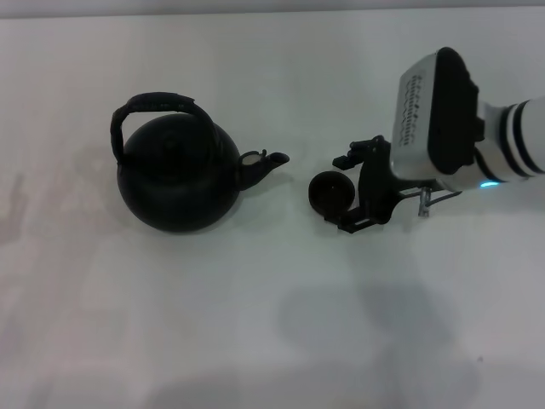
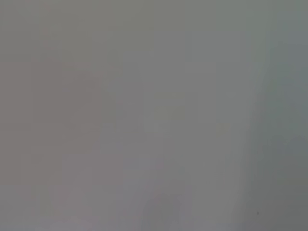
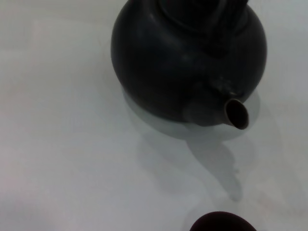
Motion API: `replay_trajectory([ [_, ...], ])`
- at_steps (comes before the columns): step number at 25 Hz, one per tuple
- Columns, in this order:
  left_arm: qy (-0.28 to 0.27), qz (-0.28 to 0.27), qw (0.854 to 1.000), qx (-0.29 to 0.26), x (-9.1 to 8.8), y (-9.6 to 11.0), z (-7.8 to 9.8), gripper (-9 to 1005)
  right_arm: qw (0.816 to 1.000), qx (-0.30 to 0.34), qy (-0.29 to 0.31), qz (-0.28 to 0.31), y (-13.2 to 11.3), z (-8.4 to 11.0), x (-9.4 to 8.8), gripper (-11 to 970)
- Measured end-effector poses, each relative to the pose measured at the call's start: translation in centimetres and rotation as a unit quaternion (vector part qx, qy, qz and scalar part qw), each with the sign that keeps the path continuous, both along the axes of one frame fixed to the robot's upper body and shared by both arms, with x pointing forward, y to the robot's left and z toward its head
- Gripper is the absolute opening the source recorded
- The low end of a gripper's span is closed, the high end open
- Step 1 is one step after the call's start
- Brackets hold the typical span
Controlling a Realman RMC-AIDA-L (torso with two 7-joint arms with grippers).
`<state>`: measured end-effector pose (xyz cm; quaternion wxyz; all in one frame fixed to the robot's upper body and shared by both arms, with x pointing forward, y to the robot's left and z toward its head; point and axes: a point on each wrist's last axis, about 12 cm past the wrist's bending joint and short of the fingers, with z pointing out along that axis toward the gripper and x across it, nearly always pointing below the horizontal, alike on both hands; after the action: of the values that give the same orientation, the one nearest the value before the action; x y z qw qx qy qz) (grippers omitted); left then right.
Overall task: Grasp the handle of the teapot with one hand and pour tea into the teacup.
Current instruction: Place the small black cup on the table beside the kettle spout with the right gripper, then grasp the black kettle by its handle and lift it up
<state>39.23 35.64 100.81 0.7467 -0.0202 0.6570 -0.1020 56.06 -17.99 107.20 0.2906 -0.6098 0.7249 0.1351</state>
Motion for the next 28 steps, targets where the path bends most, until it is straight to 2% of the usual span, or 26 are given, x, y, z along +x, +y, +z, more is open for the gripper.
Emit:
replay_trajectory([
  [12,0.000,0.002,1.000,0.005,0.0,0.0,0.0,509,0.999,0.039,0.027,-0.015,-2.4,2.3,0.2,866],
  [19,0.000,0.000,1.000,0.007,-0.1,0.0,0.0,504,0.992,0.111,0.023,-0.047,-5.7,4.8,0.5,866],
  [23,0.001,-0.010,1.000,0.007,-0.1,-0.3,-0.1,502,0.976,0.197,-0.009,-0.091,-9.3,5.6,0.3,867],
  [28,-0.003,-0.029,1.000,0.008,0.2,-0.8,0.0,499,0.943,0.294,-0.077,-0.136,-13.0,4.8,-1.0,869],
])
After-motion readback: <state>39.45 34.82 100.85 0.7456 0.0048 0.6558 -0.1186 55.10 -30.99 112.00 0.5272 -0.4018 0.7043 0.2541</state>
